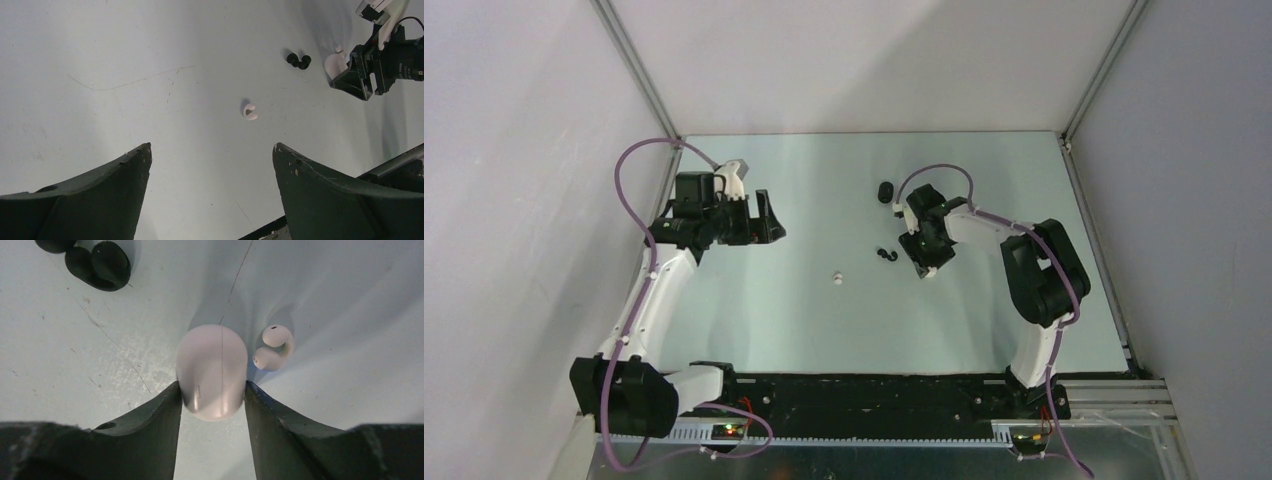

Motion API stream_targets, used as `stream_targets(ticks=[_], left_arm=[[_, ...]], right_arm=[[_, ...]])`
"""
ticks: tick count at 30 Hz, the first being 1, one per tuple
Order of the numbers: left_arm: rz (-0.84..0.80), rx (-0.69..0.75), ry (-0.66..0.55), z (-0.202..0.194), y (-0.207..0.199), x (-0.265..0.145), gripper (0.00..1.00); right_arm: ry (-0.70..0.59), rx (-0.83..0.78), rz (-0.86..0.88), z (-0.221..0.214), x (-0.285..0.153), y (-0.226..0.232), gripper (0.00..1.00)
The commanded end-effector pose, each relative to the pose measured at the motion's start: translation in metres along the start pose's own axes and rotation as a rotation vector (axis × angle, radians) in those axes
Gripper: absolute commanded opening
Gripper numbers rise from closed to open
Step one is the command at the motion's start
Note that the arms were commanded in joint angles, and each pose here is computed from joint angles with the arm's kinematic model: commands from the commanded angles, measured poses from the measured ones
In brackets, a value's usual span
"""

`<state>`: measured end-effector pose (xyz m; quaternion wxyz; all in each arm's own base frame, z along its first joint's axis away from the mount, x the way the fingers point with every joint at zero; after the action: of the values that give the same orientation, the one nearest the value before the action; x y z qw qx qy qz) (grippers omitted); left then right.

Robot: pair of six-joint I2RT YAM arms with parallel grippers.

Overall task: Insert the wireless bluetooth earbuds into the charging case
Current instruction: Pick up the charging case at the center of the board.

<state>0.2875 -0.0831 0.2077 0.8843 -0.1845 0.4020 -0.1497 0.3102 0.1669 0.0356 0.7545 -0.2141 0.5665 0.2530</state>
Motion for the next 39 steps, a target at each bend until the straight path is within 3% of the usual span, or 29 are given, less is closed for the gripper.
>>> stream_targets(ticks=[1, 3, 8, 11, 14, 21, 24, 29, 39], left_arm=[[-0.045, 0.007, -0.029, 0.011, -0.012, -0.001, 0.94], [-0.050, 0.005, -0.021, 0.011, -0.013, 0.001, 0.94], [-0.068, -0.005, -0.011, 0.012, -0.016, 0.005, 0.94], [-0.138, -0.029, 0.009, 0.011, -0.027, 0.008, 0.95], [-0.241, -0.022, 0.013, 0.016, -0.051, 0.011, 0.95], [-0.467, 0.201, -0.107, 0.044, -0.131, 0.010, 0.95], [-0.568, 0.250, -0.118, 0.049, -0.161, 0.009, 0.89], [-0.684, 0.392, -0.090, 0.038, -0.195, 0.008, 0.81], [-0.751, 0.421, -0.049, 0.030, -0.206, 0.008, 0.68]], right_arm=[[-0.037, -0.019, 0.018, 0.000, -0.007, -0.003, 0.47], [-0.036, -0.044, 0.019, -0.001, -0.004, -0.004, 0.37], [-0.029, -0.134, 0.047, -0.006, -0.004, -0.002, 0.28], [-0.092, -0.173, 0.040, 0.002, -0.029, -0.002, 0.22], [-0.237, -0.235, 0.018, 0.021, -0.072, 0.001, 0.21], [-0.636, -0.380, 0.001, 0.071, -0.164, 0.039, 0.22], [-0.773, -0.398, 0.001, 0.089, -0.196, 0.057, 0.23], [-0.895, -0.405, 0.034, 0.113, -0.231, 0.081, 0.23], [-0.971, -0.430, 0.031, 0.138, -0.259, 0.095, 0.23]])
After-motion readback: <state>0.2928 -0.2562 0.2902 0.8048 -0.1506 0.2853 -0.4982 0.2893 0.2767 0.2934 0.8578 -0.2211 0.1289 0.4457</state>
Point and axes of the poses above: each gripper's point midway between its finger pads, its own x axis out along the fingers, its own y axis along the line the jaws close on, z = x × y, the point moved 2 cm from there along -x, back along the fingers, and after that the axes turned 7 degrees about -x, right-handed, at the moved point
